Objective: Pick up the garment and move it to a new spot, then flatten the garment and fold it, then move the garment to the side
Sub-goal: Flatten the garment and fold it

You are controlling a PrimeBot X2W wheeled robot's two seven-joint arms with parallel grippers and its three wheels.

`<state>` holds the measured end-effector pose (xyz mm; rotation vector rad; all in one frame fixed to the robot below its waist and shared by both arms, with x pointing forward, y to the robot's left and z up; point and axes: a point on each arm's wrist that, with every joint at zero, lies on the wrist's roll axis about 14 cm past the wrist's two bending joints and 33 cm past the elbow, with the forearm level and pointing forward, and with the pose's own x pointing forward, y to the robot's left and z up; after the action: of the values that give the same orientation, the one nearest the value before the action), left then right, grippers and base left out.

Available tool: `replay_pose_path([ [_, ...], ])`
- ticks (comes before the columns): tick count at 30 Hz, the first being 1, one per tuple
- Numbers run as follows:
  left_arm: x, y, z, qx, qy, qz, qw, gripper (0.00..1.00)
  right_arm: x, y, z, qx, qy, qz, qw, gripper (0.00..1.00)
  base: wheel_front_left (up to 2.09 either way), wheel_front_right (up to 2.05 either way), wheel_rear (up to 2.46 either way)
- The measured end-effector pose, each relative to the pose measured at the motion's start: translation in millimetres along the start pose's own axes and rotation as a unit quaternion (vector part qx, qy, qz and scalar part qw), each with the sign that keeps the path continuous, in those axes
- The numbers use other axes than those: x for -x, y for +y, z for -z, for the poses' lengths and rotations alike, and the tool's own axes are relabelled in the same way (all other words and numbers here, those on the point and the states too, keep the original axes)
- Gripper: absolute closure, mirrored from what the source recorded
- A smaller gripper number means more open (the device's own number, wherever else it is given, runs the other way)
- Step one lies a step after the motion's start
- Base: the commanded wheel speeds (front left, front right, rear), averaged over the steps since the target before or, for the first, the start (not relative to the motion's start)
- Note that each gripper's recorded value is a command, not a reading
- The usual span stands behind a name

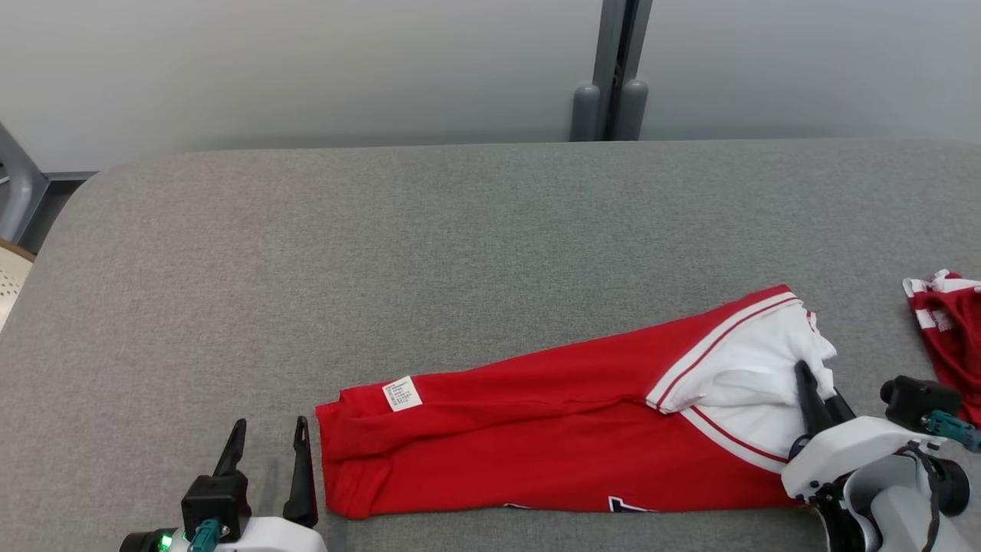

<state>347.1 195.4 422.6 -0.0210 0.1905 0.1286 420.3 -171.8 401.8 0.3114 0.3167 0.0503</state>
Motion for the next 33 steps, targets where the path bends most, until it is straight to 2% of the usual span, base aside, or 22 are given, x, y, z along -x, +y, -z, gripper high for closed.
replay_pose_path([
  [4,-3,-10,-3,0.002,-0.004,0.013,1.000,0.00,4,26,-17,0.010,-0.035,-0.040,0.999,1.00,0.00,0.00,0.00],
  [7,-3,-16,-6,0.004,-0.008,0.021,1.000,0.00,9,59,-24,0.018,-0.051,-0.088,0.995,1.00,0.00,0.00,0.00],
  [12,-2,-24,-9,0.007,-0.012,0.032,0.999,0.00,20,116,-30,0.000,-0.062,-0.172,0.983,1.00,0.00,0.00,0.00],
  [23,9,-18,-6,0.014,-0.009,0.024,1.000,0.00,43,221,-2,0.009,0.005,-0.323,0.946,1.00,0.00,0.00,0.00],
  [33,33,21,-1,0.021,-0.008,-0.040,0.999,0.00,48,281,34,0.031,0.059,-0.398,0.915,1.00,0.00,0.00,0.00],
])
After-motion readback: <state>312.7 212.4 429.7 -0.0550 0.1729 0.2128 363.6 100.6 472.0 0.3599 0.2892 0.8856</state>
